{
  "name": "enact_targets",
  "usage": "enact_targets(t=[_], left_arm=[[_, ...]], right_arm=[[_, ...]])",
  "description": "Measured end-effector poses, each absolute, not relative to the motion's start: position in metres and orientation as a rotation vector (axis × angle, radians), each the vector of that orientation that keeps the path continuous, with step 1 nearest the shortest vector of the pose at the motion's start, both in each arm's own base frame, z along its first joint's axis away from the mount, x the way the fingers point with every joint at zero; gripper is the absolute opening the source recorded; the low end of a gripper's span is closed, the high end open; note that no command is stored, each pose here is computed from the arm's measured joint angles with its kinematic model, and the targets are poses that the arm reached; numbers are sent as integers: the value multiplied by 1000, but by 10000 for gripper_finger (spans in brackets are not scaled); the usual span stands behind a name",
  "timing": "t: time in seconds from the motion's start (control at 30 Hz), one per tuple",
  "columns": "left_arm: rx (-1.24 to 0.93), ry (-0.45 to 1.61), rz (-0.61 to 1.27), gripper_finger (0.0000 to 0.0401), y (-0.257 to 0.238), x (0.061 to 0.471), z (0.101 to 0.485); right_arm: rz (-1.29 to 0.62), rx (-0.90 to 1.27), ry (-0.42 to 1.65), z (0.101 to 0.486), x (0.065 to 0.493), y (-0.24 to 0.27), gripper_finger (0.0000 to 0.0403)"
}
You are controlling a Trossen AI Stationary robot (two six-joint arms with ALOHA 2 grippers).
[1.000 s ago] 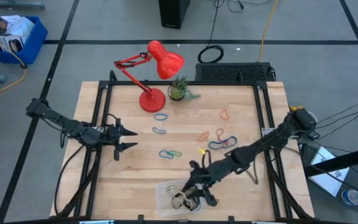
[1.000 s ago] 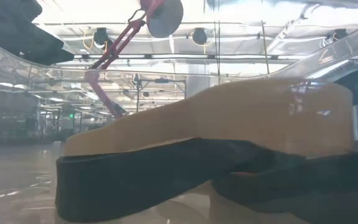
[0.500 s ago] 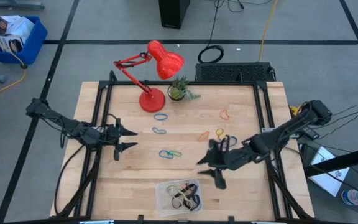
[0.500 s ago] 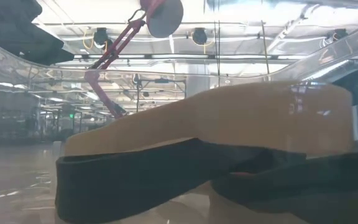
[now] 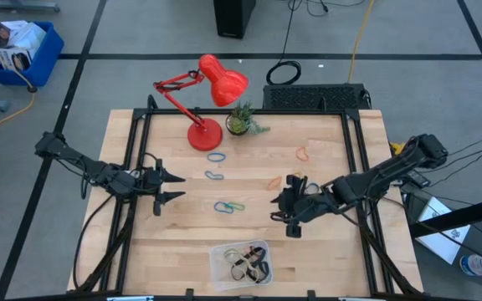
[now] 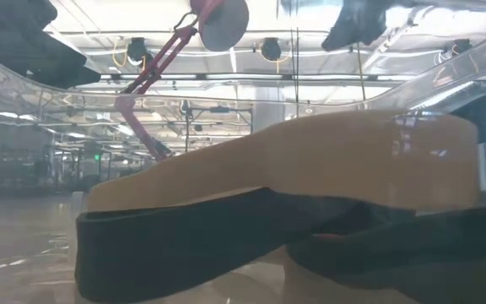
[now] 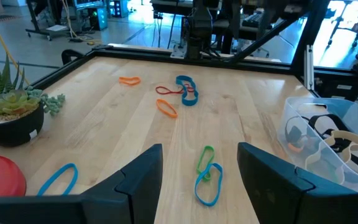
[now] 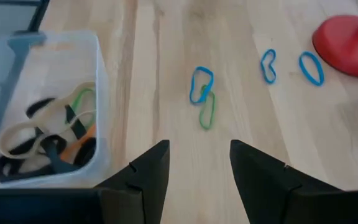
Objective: Pick and place rubber bands into bin
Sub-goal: Put the blue rubber band into the transparent bin
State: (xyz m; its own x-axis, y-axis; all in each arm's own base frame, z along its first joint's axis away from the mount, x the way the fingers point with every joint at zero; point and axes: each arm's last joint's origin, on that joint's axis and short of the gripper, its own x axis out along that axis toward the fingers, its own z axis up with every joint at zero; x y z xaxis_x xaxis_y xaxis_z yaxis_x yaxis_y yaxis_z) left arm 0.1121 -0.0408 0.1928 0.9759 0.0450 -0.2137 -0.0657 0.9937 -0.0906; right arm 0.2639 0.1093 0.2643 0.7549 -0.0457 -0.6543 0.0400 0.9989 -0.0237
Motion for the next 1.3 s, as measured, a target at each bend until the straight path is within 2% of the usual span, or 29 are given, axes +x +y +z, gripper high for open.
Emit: enact_targets(t=[0.2,0.4,0.6,1.3], left_arm=[[-97,213,56,214,-41,112,193],[-91,213,56,214,-41,112,193],[27,216,43,214,-41,112,193],[68,218,39,214,-41,112,193]], right_arm=[[-48,-58,753,228,255,105,166],[-162,-57,831,189,241,88,158],[-259,-2,896,164,234,65,148],[-244,158,935,129,218,39,111]])
